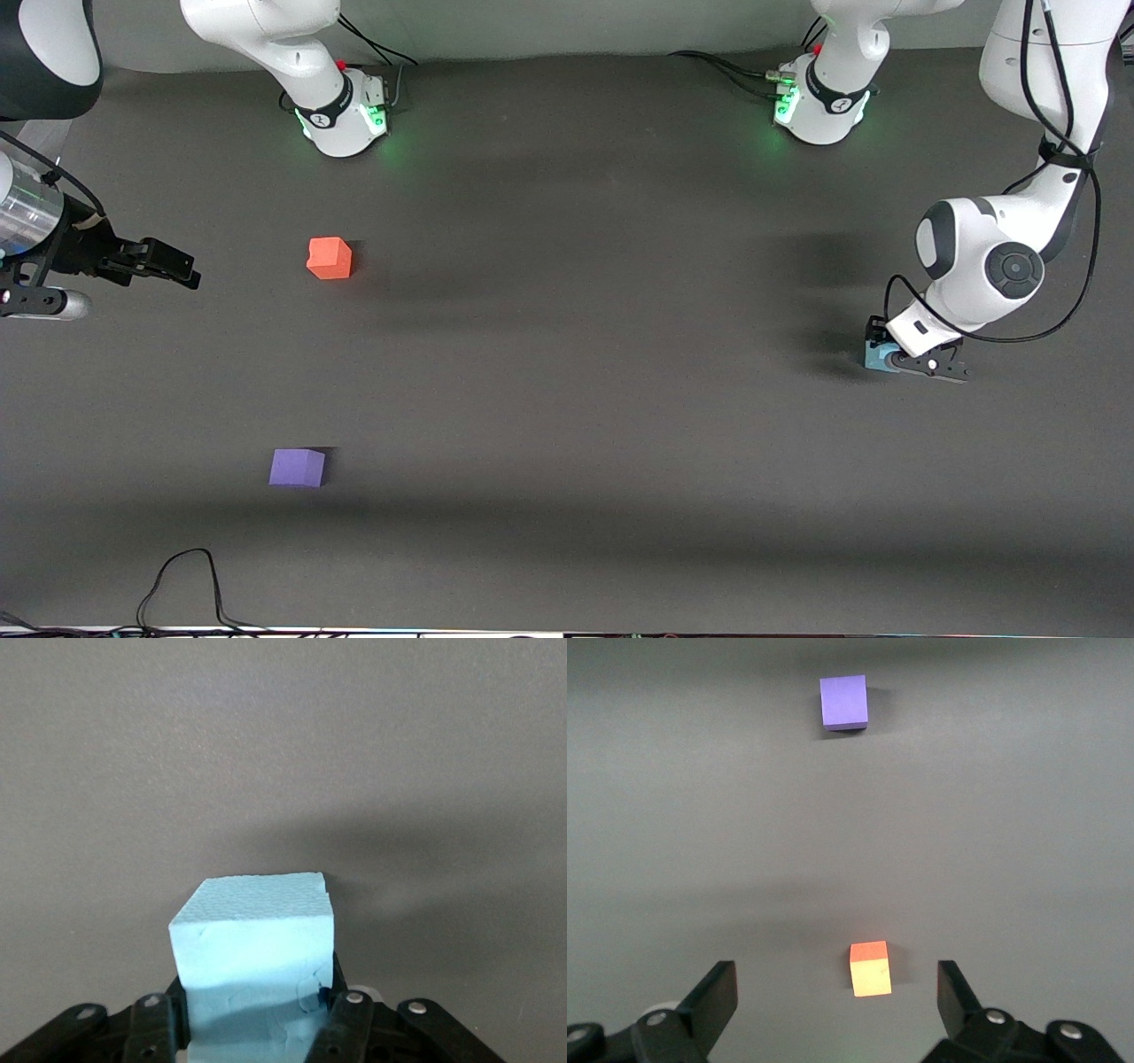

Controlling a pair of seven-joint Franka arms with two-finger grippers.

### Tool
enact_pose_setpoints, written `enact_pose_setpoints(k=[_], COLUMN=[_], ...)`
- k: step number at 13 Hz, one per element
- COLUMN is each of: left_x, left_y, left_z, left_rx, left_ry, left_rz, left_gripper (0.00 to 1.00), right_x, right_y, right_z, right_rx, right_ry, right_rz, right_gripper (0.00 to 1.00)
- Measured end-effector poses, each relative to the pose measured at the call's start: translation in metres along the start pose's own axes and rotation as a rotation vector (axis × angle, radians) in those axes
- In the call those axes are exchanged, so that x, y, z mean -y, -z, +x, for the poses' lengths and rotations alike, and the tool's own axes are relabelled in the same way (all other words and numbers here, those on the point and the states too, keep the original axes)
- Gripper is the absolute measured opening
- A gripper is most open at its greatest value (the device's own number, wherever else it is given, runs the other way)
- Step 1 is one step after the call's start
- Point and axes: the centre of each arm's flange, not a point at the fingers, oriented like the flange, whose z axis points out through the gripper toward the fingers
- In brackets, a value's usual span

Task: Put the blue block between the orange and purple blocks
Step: 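Lift the blue cube and carry it to the table middle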

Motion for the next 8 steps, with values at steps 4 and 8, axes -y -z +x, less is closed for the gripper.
enact_pose_setpoints(k=[4, 8], left_x=[0.009, 0.015], left_y=[0.03, 0.151], left_z=[0.019, 0.035], left_rx=[0.067, 0.091], left_ry=[0.014, 0.065], left_rz=[-0.014, -0.016], left_gripper=[0.56, 0.56], right_x=[0.0, -0.001], right_y=[0.0, 0.0], right_z=[0.0, 0.0], right_rx=[0.0, 0.0], right_ry=[0.0, -0.001], right_rz=[0.0, 0.0], right_gripper=[1.0, 1.0])
